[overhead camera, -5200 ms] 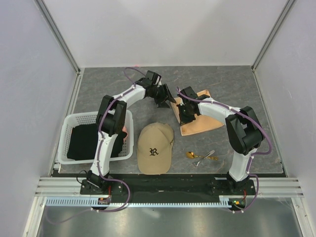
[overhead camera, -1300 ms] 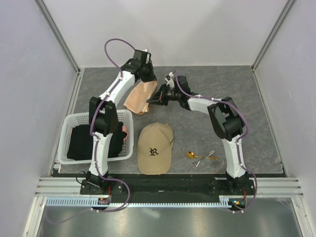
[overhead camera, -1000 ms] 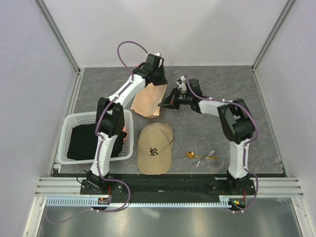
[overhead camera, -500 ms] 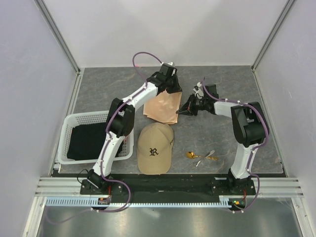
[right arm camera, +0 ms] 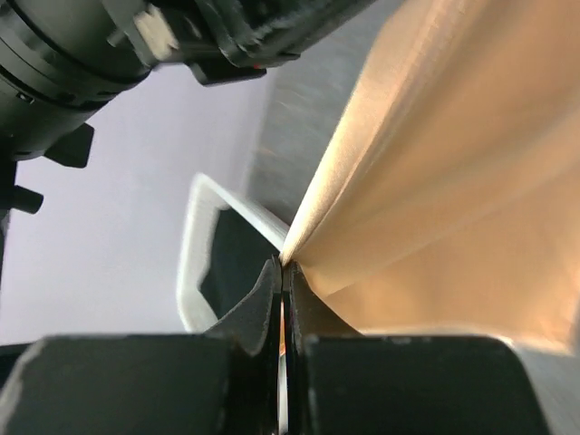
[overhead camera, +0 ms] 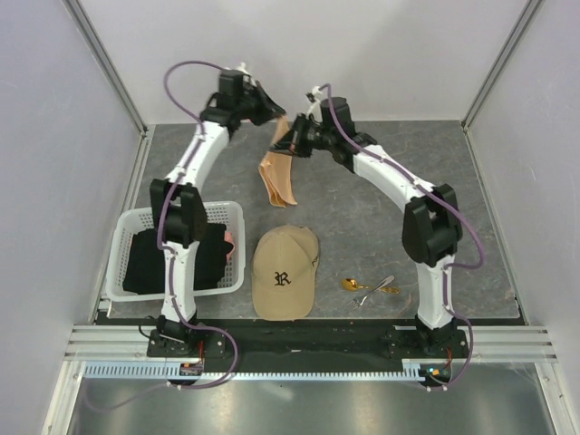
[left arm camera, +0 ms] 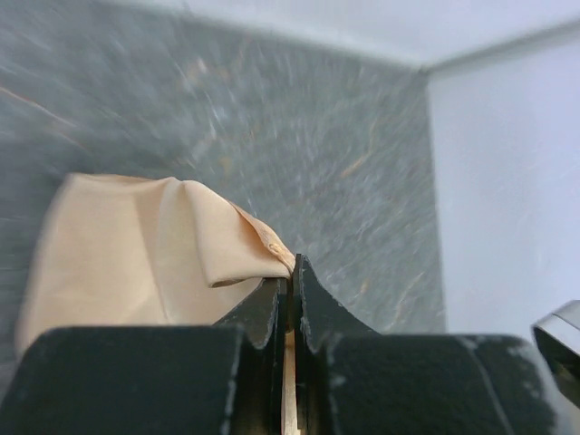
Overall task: Fold the napkin into a case and place the utensils inside
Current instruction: Turn over the upper triangle folded napkin at the center of the board.
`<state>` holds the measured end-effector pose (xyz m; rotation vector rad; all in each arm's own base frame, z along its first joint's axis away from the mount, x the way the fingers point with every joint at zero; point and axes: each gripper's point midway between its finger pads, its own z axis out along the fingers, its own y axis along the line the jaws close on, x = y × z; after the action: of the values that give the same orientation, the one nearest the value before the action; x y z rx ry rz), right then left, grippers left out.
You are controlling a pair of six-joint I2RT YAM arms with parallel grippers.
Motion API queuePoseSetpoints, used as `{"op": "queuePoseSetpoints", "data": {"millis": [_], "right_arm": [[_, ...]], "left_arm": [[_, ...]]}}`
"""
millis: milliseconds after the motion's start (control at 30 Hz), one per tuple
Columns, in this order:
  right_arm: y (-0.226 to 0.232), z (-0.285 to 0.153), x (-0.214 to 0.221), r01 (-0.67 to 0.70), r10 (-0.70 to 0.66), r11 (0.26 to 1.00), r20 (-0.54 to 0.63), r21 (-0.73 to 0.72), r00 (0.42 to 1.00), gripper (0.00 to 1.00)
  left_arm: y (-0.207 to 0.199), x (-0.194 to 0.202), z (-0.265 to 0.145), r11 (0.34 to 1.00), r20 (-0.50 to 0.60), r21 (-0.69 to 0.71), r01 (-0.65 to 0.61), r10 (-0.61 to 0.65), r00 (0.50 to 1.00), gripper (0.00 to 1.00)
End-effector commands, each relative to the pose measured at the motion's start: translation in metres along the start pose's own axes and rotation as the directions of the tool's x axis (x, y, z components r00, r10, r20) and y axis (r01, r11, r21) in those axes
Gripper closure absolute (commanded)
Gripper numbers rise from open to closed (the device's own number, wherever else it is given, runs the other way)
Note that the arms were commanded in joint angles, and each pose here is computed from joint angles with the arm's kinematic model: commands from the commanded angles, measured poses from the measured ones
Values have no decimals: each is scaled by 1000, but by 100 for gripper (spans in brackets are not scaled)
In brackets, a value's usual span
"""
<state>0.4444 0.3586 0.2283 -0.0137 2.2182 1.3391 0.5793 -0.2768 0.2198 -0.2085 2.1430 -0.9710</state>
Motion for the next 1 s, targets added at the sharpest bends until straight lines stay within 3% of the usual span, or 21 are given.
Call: {"op": "queuePoseSetpoints", "data": {"millis": [0, 133, 200, 267, 400, 433, 533, 700, 967], "right_arm": [[90, 53, 71, -78, 35, 980, -226, -181, 973, 100], [143, 85, 74, -106, 26, 938, -239, -329, 971, 100], [163, 82, 71, -111, 17, 904, -225, -413, 974, 100], [148, 83, 77, -160, 64, 908, -249, -388, 967, 100], [95, 70, 79, -251, 157, 877, -250, -410, 956, 100], [82, 66, 86, -276, 162, 873, -296, -402, 941, 100], [22, 53, 96, -323, 215, 871, -305, -370, 928, 100], [-61, 11, 101, -415, 318, 837, -301, -357, 899, 100], [-129, -23, 108, -420, 362, 888, -280, -187, 889, 100]], "left_arm": [[-11, -127, -84, 995, 276, 103, -16, -13, 961, 98], [3, -169, -142, 994, 353, 100, -36, -2, 936, 98], [8, -174, -152, 994, 359, 97, -46, 9, 933, 98], [11, -171, -148, 995, 357, 84, -49, 16, 934, 98], [8, -130, -92, 996, 275, 71, -58, 36, 961, 98], [15, -122, -76, 998, 276, 27, -61, 52, 960, 98], [19, -72, -18, 992, 217, -51, -115, 123, 968, 98], [15, 23, 68, 982, 116, -38, -185, 188, 975, 98], [10, 80, 105, 973, 52, -27, -229, 230, 972, 98]]}}
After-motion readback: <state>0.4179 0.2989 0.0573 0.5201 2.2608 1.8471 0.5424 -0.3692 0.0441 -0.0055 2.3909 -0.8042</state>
